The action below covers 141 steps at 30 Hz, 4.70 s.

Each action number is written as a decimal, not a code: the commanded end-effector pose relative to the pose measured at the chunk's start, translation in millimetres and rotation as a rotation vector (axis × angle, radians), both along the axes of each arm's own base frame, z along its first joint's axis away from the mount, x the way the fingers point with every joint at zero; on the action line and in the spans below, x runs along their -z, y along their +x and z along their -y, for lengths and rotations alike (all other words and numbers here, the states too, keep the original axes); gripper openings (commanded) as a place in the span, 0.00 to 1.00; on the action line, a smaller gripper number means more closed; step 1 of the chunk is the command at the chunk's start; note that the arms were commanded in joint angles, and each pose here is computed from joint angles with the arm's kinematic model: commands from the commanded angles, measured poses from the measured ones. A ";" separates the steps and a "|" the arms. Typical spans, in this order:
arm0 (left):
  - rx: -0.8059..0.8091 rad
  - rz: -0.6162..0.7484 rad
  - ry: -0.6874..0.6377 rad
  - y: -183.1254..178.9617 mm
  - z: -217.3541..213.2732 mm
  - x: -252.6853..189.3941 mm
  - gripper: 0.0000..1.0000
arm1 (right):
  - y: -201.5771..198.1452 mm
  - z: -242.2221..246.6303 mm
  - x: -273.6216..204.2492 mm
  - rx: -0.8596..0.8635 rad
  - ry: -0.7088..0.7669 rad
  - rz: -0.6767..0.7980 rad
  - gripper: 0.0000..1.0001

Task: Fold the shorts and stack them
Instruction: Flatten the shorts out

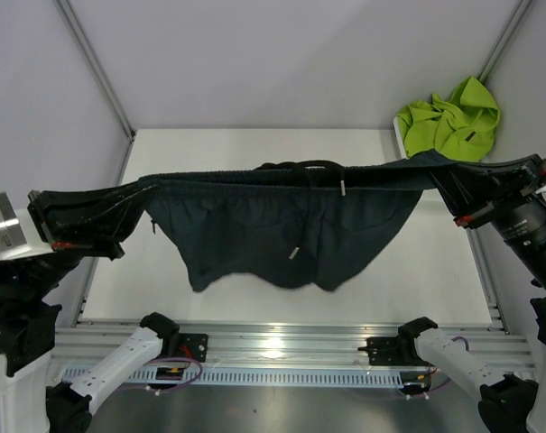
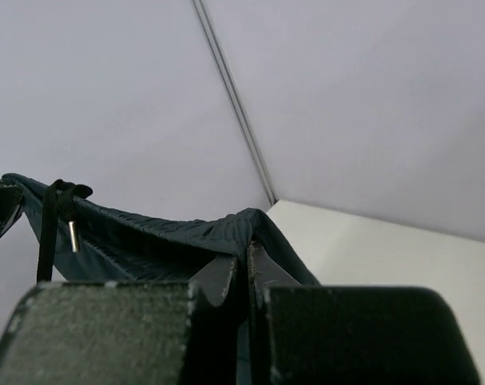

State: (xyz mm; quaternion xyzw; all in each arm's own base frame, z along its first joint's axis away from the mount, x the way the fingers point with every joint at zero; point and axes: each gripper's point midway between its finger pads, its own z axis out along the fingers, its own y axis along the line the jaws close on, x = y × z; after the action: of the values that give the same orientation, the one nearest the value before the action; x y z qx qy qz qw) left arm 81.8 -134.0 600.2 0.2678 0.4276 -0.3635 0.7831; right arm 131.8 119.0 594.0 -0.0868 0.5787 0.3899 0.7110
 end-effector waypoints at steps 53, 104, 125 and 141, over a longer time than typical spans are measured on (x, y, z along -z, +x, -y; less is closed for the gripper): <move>-0.602 -1.153 -0.101 385.0 -17.0 384.2 0.99 | 385.8 -5.8 432.6 0.360 -0.258 -1.031 0.67; -0.573 -1.081 0.077 360.2 36.2 396.5 0.99 | 133.4 54.6 543.8 0.660 -0.732 -1.438 0.00; -0.014 -0.635 0.927 435.0 238.2 444.3 0.99 | 107.0 4.7 548.2 0.503 -0.735 -1.417 0.00; 0.072 -0.689 1.004 427.7 236.2 499.5 0.93 | 89.2 -10.7 543.9 0.461 -0.740 -1.417 0.00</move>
State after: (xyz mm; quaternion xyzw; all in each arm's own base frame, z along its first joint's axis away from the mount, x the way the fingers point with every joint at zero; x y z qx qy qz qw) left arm 502.9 -364.0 89.5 0.4742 0.7834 -0.2008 0.3480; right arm 227.7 127.6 46.3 0.0670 0.9841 -0.0230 0.1626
